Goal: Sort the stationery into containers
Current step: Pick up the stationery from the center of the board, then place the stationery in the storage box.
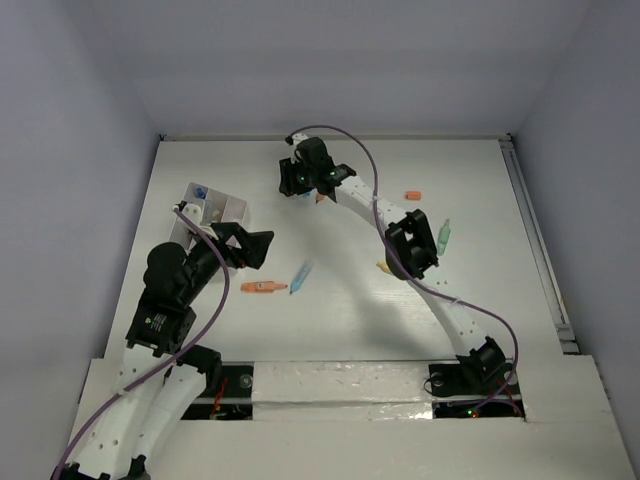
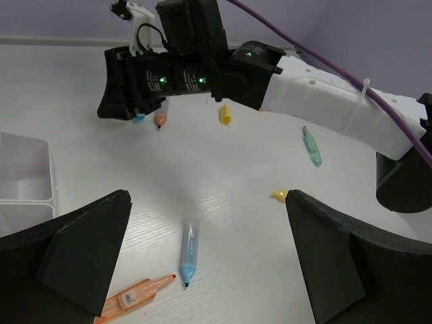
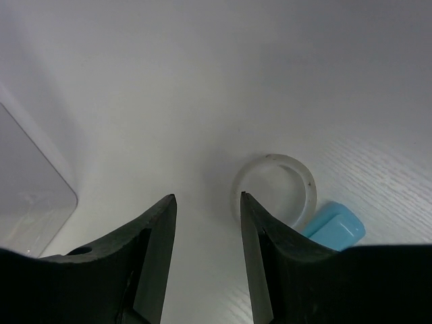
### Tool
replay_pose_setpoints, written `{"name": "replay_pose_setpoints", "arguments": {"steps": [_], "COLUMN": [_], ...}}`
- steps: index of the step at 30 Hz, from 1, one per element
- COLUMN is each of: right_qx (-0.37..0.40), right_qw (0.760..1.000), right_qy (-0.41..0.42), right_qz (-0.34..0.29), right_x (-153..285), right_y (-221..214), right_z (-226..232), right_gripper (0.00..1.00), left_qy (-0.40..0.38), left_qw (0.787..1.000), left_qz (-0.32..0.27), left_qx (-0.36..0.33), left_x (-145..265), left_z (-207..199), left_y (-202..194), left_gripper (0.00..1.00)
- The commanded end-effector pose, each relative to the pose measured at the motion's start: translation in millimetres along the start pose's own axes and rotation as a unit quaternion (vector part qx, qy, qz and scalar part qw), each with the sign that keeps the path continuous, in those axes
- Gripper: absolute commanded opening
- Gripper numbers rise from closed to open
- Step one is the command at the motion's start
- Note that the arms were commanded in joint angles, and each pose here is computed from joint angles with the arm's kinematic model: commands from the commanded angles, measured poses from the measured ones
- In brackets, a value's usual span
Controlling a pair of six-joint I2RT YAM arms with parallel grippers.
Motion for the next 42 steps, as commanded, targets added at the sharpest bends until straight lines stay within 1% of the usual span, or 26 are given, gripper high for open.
{"name": "replay_pose_setpoints", "arguments": {"steps": [1,8,10,11,17,20,21,23,24,26,27,28,30,31,33,34,35,36,37,38,39,40,42], "right_qx": [-0.024,-0.039,-0.049,-0.052,-0.043,-0.031,-0.025,-0.023,-0.021,-0.020,-0.022,-0.015,-0.016,-0.009,-0.002,0.003,0.008,-0.007,-0.009,-0.026,-0.031,-0.031,-0.044], "right_qw": [1.000,0.999,0.999,0.998,0.997,0.998,0.998,0.999,0.999,0.997,0.996,0.992,0.985,0.978,0.967,0.961,0.955,0.950,0.940,0.930,0.923,0.911,0.896], "right_qy": [0.007,-0.004,-0.003,-0.003,-0.008,0.006,0.016,0.026,0.038,0.059,0.069,0.092,0.132,0.167,0.218,0.238,0.267,0.286,0.313,0.347,0.365,0.390,0.426], "right_qz": [-0.007,-0.004,0.014,0.022,0.066,0.059,0.047,0.024,-0.005,-0.036,-0.048,-0.082,-0.109,-0.128,-0.130,-0.142,-0.130,-0.123,-0.136,-0.117,-0.115,-0.133,-0.117], "right_x": [-6,-9,-10,-10,-17,-18,-16,-10,0,15,34,46,70,90,107,114,120,123,127,129,130,133,128], "right_y": [0,-3,-12,-16,-54,-54,-47,-32,-14,6,18,33,47,49,42,43,32,27,30,18,14,17,4], "right_z": [-1,-4,-4,-5,2,18,27,33,41,53,61,76,96,122,150,164,184,194,205,220,228,237,257], "right_gripper": [0.49,0.51,0.50,0.48,0.26,0.08,0.00,0.00,0.00,0.00,0.00,0.00,0.00,0.00,0.00,0.00,0.00,0.00,0.00,0.00,0.00,0.00,0.00], "left_qy": [-0.013,-0.013,-0.014,-0.014,-0.016,-0.017,-0.017,-0.017,-0.017,-0.017,-0.017,-0.017,-0.021,-0.028,-0.038,-0.048,-0.053,-0.058,-0.063,-0.066,-0.069,-0.071,-0.073], "left_qw": [0.999,0.999,0.999,0.999,0.999,0.998,0.998,0.998,0.998,0.998,0.998,0.998,0.998,0.997,0.996,0.995,0.995,0.994,0.994,0.994,0.993,0.993,0.993], "left_qz": [-0.036,-0.042,-0.043,-0.044,-0.048,-0.053,-0.054,-0.055,-0.057,-0.057,-0.058,-0.060,-0.066,-0.067,-0.078,-0.080,-0.082,-0.085,-0.085,-0.087,-0.087,-0.089,-0.092], "left_qx": [-0.007,-0.009,-0.009,-0.009,-0.010,-0.011,-0.011,-0.011,-0.012,-0.012,-0.012,-0.013,-0.015,-0.017,-0.022,-0.025,-0.026,-0.028,-0.029,-0.030,-0.031,-0.032,-0.034], "left_x": [1,3,4,4,7,8,9,9,10,10,11,11,14,15,20,21,22,24,25,27,28,28,30], "left_z": [-6,-6,-7,-7,-8,-9,-9,-9,-9,-9,-9,-10,-12,-14,-18,-21,-22,-24,-25,-26,-27,-28,-29], "left_y": [18,20,21,21,23,24,24,25,25,26,26,26,29,30,34,36,37,37,37,38,37,38,39], "left_gripper": [0.99,0.99,0.99,0.99,0.99,0.99,0.99,0.99,0.99,0.99,0.99,0.99,0.99,0.99,0.99,0.99,0.99,0.99,0.99,0.99,0.99,0.99,0.99]}}
Point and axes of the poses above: each gripper's point midway between its finger pads, its own x axis back along the fingers, its own z axis along the line the jaws close on, y = z × x, the point moved 5 cm from there along x, back along the fingers, and after that the axes turned 3 degrees about -x, right-handed, at the moved point
